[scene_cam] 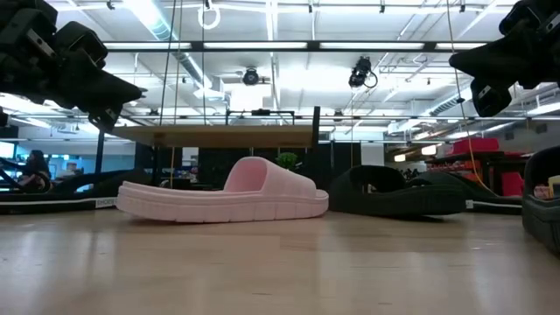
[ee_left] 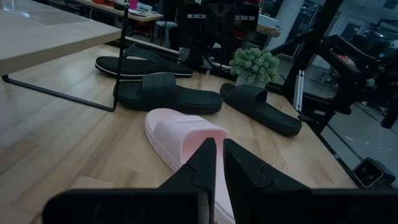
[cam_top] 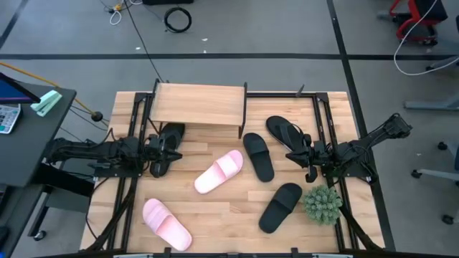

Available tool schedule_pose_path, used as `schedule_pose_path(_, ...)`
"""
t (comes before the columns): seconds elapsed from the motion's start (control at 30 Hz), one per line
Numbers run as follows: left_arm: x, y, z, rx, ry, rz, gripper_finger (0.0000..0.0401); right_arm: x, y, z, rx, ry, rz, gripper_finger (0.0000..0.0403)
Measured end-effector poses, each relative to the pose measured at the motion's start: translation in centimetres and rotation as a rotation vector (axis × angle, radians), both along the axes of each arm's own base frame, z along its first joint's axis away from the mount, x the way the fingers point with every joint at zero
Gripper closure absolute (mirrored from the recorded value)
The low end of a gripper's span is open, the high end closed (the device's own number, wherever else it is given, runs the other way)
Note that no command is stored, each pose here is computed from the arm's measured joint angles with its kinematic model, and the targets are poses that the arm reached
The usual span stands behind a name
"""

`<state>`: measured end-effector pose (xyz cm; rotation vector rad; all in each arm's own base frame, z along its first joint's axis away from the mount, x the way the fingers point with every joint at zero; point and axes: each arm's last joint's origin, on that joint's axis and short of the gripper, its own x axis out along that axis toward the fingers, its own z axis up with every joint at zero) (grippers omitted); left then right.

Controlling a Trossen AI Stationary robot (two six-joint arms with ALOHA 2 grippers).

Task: Pick and place slides into the shelf

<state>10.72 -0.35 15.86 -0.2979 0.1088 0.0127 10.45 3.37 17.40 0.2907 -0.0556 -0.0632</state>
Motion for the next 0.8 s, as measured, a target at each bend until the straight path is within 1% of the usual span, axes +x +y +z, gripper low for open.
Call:
schedule_pose_path(0.23, 0.0, 0.0, 0.0, -0.003, 0.000, 0.000, 0.0371, 0.0, 0.0, 0.0, 0.000, 0.000, 0.000, 0.0389)
schedule_pose_path(0.4, 0.0, 0.0, 0.1, 0.046, -0.013, 0.005, 0.0365, 0.0, 0.0, 0.0, 0.000, 0.000, 0.000, 0.0389)
schedule_pose_path(0.57, 0.0, 0.0, 0.3, 0.053, -0.023, 0.005, 0.0371, 0.0, 0.0, 0.0, 0.000, 0.000, 0.000, 0.0389)
schedule_pose_path(0.7, 0.1, 0.0, 1.0, 0.040, -0.102, 0.010, 0.0378, 0.0, 0.0, 0.0, 0.000, 0.000, 0.000, 0.0389)
schedule_pose_path(0.8, 0.0, 0.0, 1.6, -0.010, -0.165, 0.004, 0.0380, 0.0, 0.0, 0.0, 0.000, 0.000, 0.000, 0.0389)
